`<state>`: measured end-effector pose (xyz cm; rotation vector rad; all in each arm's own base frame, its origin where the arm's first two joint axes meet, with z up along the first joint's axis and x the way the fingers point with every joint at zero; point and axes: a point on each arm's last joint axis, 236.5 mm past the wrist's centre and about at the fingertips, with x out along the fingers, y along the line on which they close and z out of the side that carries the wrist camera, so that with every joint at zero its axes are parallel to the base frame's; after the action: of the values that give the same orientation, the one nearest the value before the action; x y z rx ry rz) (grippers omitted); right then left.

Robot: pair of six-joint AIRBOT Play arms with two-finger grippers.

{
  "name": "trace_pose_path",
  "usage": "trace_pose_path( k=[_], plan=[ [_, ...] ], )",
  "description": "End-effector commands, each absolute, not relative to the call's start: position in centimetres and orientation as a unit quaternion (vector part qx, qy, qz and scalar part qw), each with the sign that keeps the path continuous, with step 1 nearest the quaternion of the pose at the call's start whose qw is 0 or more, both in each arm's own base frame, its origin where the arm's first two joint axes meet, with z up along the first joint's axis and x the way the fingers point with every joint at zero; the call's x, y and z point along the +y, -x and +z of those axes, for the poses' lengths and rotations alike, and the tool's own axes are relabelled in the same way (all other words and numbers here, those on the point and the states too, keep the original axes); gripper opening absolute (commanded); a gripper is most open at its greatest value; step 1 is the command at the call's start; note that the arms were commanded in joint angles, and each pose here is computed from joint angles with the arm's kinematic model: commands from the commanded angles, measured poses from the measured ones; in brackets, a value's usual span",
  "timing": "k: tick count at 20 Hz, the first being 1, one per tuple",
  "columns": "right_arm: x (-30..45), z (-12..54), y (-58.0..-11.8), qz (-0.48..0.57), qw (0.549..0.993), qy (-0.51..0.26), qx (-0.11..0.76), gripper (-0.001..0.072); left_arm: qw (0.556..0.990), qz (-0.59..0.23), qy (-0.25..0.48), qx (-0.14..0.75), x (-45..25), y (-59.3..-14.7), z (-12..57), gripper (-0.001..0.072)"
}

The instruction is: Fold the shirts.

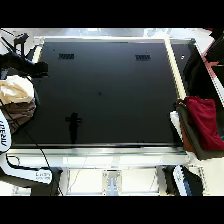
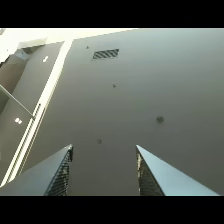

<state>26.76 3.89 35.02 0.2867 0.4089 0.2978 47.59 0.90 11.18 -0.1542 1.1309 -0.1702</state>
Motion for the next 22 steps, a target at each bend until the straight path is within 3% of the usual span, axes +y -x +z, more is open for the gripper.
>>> trace_pose_path(
  k=[1,7,8,10,11,12,13,17,21,22],
  plan=[
    [3.9,35.0,-26.7,0.146,0.958,-0.140,0.203,0.0449,0.838,-0.081,0.073,0.534,0.9,-47.6,11.2,0.0011],
    [2.3,35.8,-27.6,0.115,0.968,-0.135,0.178,0.0448,0.853,-0.052,0.048,0.517,2.9,-49.5,10.3,0.0025],
    [2.1,36.1,-27.7,0.111,0.970,-0.136,0.170,0.0449,0.863,-0.015,0.016,0.505,5.3,-50.5,10.0,0.0174],
    [1.9,36.4,-27.9,0.107,0.971,-0.136,0.162,0.0448,0.875,0.072,-0.063,0.475,11.3,-52.2,10.3,0.0633],
    [1.9,36.4,-27.9,0.107,0.971,-0.137,0.162,0.0448,0.873,0.155,-0.070,0.457,15.4,-52.5,10.8,0.0602],
    [1.9,36.4,-27.9,0.106,0.971,-0.141,0.163,0.0448,0.862,0.242,-0.052,0.442,19.4,-51.7,11.2,0.0460],
    [1.9,36.4,-27.9,0.105,0.970,-0.148,0.164,0.0448,0.849,0.312,-0.028,0.426,22.7,-50.7,11.3,0.0400],
    [1.9,36.4,-27.9,0.102,0.967,-0.164,0.165,0.0448,0.800,0.419,0.103,0.417,31.0,-46.4,7.7,0.0400],
    [1.9,36.5,-27.9,0.100,0.964,-0.180,0.167,0.0447,0.751,0.401,0.267,0.451,32.5,-44.5,0.5,0.0406],
    [1.9,36.5,-27.9,0.099,0.963,-0.186,0.167,0.0448,0.739,0.385,0.311,0.457,32.0,-44.6,-1.2,0.0444]
  ],
)
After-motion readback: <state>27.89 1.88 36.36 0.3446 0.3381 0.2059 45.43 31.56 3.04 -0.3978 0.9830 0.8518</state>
